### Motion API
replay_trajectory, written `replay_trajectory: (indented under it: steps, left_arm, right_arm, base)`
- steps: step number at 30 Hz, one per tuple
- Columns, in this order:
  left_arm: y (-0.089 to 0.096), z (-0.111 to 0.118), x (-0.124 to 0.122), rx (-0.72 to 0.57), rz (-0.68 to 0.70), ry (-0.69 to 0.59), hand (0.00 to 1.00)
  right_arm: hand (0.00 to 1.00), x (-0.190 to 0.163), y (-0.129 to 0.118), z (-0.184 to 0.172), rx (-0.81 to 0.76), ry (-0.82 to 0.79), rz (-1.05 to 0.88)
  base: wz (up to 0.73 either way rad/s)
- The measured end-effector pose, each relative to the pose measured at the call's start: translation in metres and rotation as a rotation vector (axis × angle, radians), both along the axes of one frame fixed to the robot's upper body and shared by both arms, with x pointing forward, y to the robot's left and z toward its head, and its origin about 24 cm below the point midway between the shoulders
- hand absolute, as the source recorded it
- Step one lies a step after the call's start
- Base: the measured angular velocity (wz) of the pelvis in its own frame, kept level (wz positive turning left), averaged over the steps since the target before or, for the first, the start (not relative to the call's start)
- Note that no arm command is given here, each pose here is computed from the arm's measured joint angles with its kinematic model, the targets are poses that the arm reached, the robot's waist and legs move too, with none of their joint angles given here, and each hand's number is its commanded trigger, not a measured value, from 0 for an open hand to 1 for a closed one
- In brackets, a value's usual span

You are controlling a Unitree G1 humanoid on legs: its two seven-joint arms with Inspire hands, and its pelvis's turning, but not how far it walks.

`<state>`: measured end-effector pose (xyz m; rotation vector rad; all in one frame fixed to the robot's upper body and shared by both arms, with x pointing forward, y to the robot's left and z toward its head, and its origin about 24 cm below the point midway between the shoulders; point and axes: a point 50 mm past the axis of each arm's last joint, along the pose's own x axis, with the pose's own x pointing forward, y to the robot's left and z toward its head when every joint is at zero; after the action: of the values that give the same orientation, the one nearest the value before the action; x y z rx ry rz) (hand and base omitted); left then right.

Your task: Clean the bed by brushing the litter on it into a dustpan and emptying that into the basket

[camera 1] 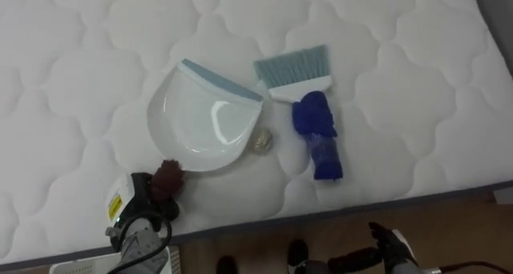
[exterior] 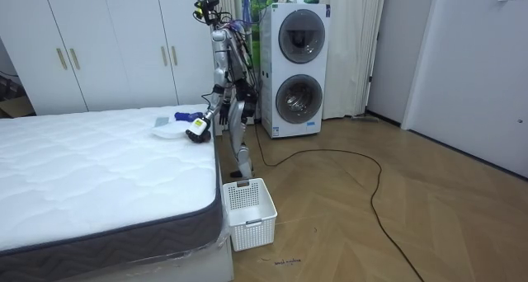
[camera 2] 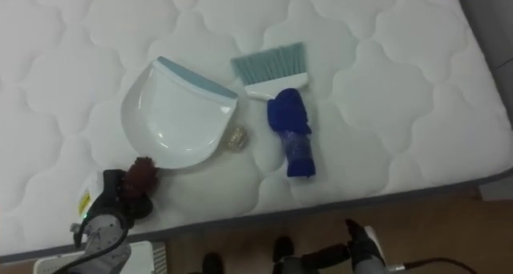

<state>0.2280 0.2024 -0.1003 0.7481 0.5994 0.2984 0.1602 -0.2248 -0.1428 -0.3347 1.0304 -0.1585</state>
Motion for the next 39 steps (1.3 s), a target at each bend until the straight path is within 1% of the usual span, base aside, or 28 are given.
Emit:
replay_trajectory:
  steps: [2,6,8,10,11,13,14,16,17,19,22,26,31,36,39]
  left_arm:
    - [0.002,0.000,0.000,0.007,0.001,0.001,1.00]
    - [0.014,0.003,0.000,0.037,0.008,-0.007,1.00]
    - [0.022,0.006,0.000,0.086,0.001,-0.018,1.00]
    - [0.037,0.012,0.000,0.171,0.003,-0.042,1.00]
    - [0.040,0.013,0.000,0.191,0.005,-0.050,1.00]
    - [0.051,0.019,0.000,0.263,0.023,-0.086,1.00]
    - [0.053,0.020,0.000,0.279,0.028,-0.094,1.00]
    - [0.062,0.025,-0.001,0.330,0.056,-0.123,1.00]
    - [0.064,0.026,-0.001,0.339,0.061,-0.131,1.00]
    - [0.065,0.029,-0.001,0.370,0.072,-0.163,1.00]
    - [0.064,0.033,0.001,0.403,0.055,-0.208,1.00]
    - [0.065,0.038,0.005,0.424,0.032,-0.244,1.00]
    - [0.067,0.052,0.015,0.439,-0.017,-0.336,1.00]
    - [0.069,0.054,0.015,0.450,-0.057,-0.344,1.00]
    - [0.069,0.052,0.013,0.402,-0.056,-0.337,1.00]
  right_arm:
    - [0.00,-0.001,-0.001,0.000,0.013,-0.003,-0.031]
    - [0.00,-0.003,-0.005,0.000,0.051,-0.016,-0.132]
    - [0.00,-0.006,-0.009,-0.001,0.056,-0.015,-0.164]
    - [0.00,-0.005,-0.015,0.001,0.079,-0.039,-0.248]
    - [0.00,-0.004,-0.016,0.002,0.082,-0.044,-0.266]
    - [0.00,-0.006,-0.026,0.004,0.113,-0.073,-0.406]
    - [0.00,-0.005,-0.028,0.005,0.126,-0.085,-0.451]
    - [0.00,-0.001,-0.036,0.009,0.176,-0.140,-0.608]
    - [0.00,0.000,-0.037,0.010,0.186,-0.157,-0.637]
    - [0.00,0.002,-0.045,0.013,0.231,-0.212,-0.769]
    - [0.00,0.007,-0.052,0.018,0.257,-0.266,-0.848]
    - [0.00,0.014,-0.055,0.023,0.268,-0.316,-0.909]
    - [0.00,0.029,-0.059,0.032,0.291,-0.380,-0.996]
    - [0.00,0.035,-0.065,0.039,0.296,-0.435,-1.026]
    - [0.00,0.041,-0.068,0.044,0.308,-0.483,-1.051]
  base:
    - [0.00]
    - [-0.01]
    - [0.00]
    - [0.00]
    - [0.00]
    - [0.00]
    - [-0.06]
    - [-0.07]
    - [0.00]
    - [0.00]
    - [-0.01]
    - [-0.07]
    - [-0.02]
    - [-0.02]
    - [0.00]
